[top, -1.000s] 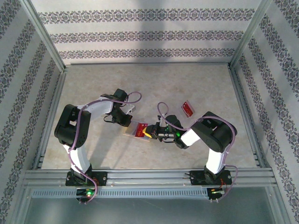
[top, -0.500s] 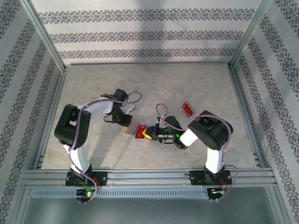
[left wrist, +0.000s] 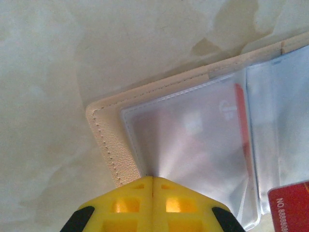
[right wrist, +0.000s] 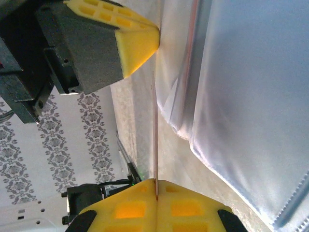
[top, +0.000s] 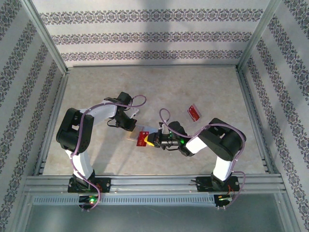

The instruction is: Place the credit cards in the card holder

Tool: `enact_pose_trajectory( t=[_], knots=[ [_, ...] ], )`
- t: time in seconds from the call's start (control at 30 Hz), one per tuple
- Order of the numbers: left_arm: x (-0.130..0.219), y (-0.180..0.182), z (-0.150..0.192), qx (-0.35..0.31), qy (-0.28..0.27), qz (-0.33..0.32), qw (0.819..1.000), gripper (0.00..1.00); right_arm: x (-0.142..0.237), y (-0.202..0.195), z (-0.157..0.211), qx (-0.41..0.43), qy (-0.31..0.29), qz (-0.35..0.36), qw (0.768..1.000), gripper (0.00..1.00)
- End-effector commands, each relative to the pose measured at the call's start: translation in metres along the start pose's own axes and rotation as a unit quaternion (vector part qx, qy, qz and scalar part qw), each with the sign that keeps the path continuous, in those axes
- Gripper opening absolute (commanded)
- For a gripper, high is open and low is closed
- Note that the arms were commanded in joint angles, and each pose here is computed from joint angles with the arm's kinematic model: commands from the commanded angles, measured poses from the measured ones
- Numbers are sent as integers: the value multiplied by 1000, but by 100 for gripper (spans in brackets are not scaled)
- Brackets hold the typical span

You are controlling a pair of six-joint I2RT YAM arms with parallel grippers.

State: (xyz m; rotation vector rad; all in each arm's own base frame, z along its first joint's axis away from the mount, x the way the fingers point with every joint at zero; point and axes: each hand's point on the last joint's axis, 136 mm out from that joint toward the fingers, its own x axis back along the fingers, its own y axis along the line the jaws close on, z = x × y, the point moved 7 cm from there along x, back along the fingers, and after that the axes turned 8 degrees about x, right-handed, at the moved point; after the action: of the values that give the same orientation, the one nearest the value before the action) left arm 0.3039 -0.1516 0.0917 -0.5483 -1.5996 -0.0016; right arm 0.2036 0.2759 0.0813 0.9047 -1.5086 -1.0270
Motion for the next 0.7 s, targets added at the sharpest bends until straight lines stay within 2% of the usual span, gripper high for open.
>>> enact_pose_trajectory(
  t=[0.0, 0.67],
  knots=[
    [-8, -1, 9, -9, 24, -5, 1000, 0, 0, -9, 6, -6, 7, 10, 1000, 0],
    [-8, 0, 8, -8, 25, -5, 1000, 0, -6, -10, 9, -10, 19, 8, 1000, 0]
  ],
)
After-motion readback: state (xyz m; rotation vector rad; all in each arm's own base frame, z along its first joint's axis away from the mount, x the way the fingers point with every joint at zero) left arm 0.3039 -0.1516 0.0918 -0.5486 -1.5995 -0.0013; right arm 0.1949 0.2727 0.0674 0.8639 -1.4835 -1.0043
